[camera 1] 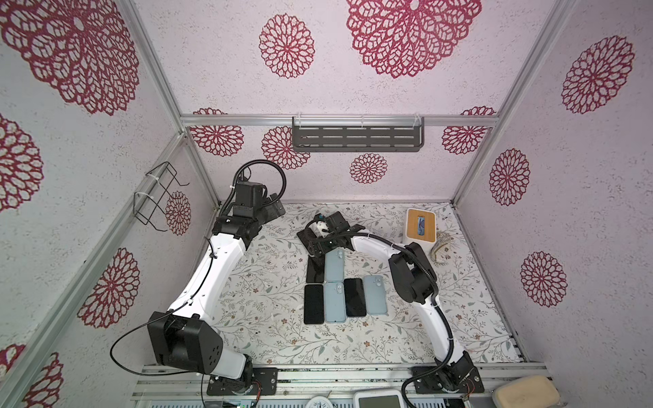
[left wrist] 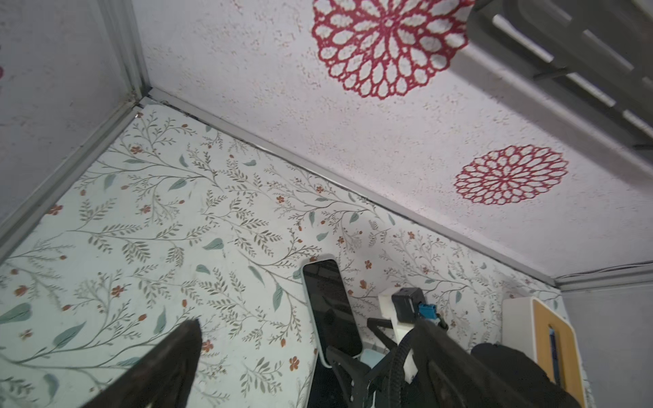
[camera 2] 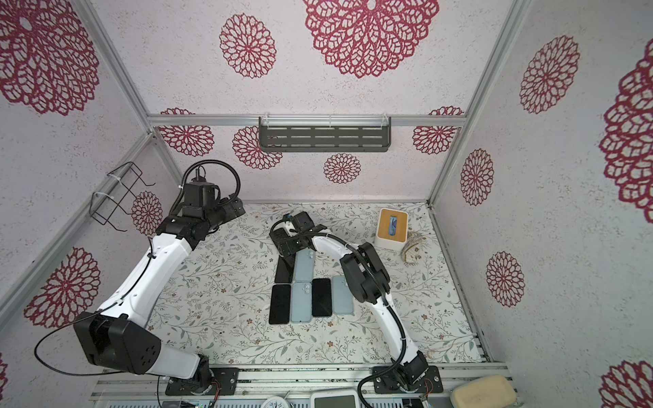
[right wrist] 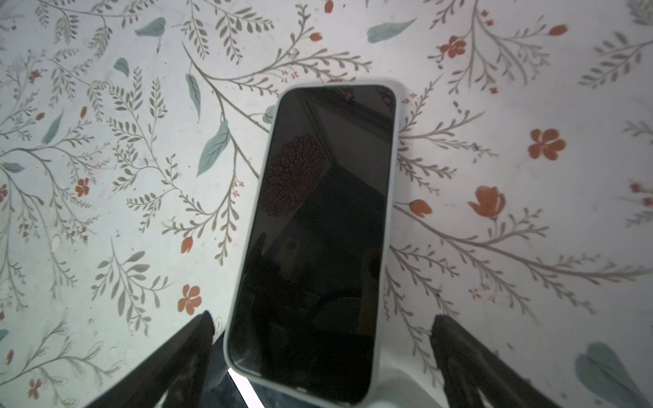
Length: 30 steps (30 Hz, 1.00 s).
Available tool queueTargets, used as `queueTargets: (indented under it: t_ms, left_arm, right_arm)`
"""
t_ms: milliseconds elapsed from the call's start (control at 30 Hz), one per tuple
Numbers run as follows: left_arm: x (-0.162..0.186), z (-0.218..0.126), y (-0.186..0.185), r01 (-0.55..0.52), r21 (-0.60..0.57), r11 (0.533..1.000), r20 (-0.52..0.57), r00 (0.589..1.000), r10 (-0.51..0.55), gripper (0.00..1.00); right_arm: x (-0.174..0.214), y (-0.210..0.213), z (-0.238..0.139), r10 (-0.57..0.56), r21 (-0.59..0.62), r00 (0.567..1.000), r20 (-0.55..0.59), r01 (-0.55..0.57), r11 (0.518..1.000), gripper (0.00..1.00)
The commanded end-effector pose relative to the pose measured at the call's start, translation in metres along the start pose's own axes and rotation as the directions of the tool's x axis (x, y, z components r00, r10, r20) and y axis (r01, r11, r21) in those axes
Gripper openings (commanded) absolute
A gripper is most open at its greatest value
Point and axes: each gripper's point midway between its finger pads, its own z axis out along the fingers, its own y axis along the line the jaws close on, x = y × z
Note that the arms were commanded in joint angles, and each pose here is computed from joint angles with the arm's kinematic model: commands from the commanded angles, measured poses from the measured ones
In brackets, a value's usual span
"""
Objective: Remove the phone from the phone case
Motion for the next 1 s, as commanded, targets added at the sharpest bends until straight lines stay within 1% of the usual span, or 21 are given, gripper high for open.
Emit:
queueTargets:
  t_ms: [0, 200, 333, 500, 700, 867, 967]
  left_arm:
    - [0.003, -0.016, 0.012, -0.058, -0.049, 0.997, -0.020, 0.998, 0.057, 0.97]
    - [0.011, -0.031, 0.024, -0.066, -0.068, 0.996, -0.017, 0.998, 0.065, 0.97]
    - [0.022, -0.032, 0.031, -0.065, -0.088, 0.994, -0.048, 0.997, 0.061, 0.97]
    - [0.042, -0.023, 0.036, -0.054, -0.095, 0.994, -0.100, 0.994, 0.045, 0.97]
    - [0.054, -0.016, 0.038, -0.034, -0.087, 0.996, -0.121, 0.992, 0.024, 0.97]
    - [0.063, -0.009, 0.042, -0.021, -0.096, 0.995, -0.135, 0.991, 0.007, 0.97]
    - [0.072, -0.003, 0.039, 0.004, -0.072, 0.997, -0.153, 0.988, -0.015, 0.97]
  right_arm:
    - [-0.015, 0.003, -0.004, -0.058, 0.028, 0.998, 0.014, 0.057, 0.998, 0.99]
    - [-0.013, 0.004, 0.008, -0.088, 0.048, 0.996, -0.015, 0.089, 0.995, 0.99]
    - [-0.007, 0.006, 0.016, -0.117, 0.059, 0.992, -0.049, 0.120, 0.991, 0.99]
    - [0.000, 0.007, 0.023, -0.157, 0.088, 0.984, -0.087, 0.165, 0.982, 0.99]
    - [0.008, -0.001, 0.029, -0.181, 0.130, 0.976, -0.118, 0.196, 0.972, 0.98]
    - [0.011, -0.006, 0.033, -0.207, 0.166, 0.969, -0.133, 0.227, 0.960, 0.95]
    - [0.014, -0.007, 0.037, -0.230, 0.186, 0.962, -0.145, 0.255, 0.949, 0.93]
